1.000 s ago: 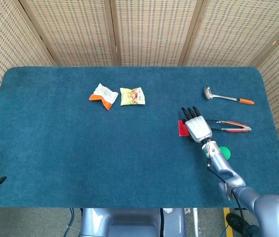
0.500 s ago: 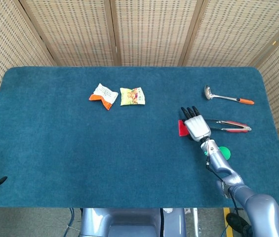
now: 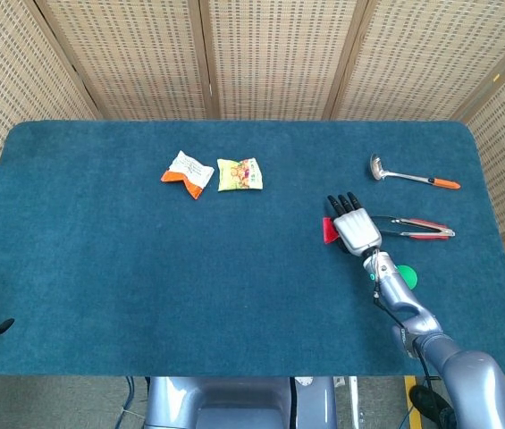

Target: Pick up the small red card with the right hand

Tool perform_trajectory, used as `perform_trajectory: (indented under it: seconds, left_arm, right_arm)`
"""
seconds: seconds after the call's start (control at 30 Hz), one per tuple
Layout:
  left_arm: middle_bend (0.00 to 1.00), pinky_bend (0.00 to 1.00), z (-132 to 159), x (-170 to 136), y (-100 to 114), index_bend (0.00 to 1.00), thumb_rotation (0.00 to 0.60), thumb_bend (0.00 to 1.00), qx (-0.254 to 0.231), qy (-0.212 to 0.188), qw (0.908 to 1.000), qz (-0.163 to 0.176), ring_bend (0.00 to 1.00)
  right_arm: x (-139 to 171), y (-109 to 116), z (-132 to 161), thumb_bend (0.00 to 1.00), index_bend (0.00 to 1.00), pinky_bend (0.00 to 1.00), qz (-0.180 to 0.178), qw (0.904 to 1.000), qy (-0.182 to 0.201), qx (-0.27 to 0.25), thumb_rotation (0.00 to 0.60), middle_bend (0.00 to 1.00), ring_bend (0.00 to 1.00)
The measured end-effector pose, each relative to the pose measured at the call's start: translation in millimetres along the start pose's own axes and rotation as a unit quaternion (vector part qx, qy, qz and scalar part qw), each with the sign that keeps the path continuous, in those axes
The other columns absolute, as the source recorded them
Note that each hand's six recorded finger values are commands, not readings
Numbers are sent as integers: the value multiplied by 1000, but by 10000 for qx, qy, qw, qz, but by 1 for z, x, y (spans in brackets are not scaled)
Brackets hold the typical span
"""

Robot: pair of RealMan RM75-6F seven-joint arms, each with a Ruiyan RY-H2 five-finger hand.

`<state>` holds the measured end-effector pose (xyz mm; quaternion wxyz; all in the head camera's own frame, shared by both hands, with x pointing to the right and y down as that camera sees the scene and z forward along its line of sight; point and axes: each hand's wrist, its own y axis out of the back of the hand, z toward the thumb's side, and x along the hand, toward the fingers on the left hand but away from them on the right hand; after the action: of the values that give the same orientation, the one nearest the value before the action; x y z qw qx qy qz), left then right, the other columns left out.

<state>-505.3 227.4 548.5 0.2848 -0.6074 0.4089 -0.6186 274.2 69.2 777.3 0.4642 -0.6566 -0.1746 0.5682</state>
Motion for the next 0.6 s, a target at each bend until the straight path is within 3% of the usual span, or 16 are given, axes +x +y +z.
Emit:
perform_trajectory:
  seconds: [0.37,0.6]
  left_arm:
    - [0,0,0,0,-1,0,600,0,6,-1,10000,-26,0]
    - [0,0,1,1,-2,0,600,0,15,-7,10000,-53,0]
  right_arm:
    - [0,-3,1,543,653,0,26,10000,17,13,600,77,0]
    - [-7,12,-2,543,676,0,-198,9997,-21,-156,600,109,0]
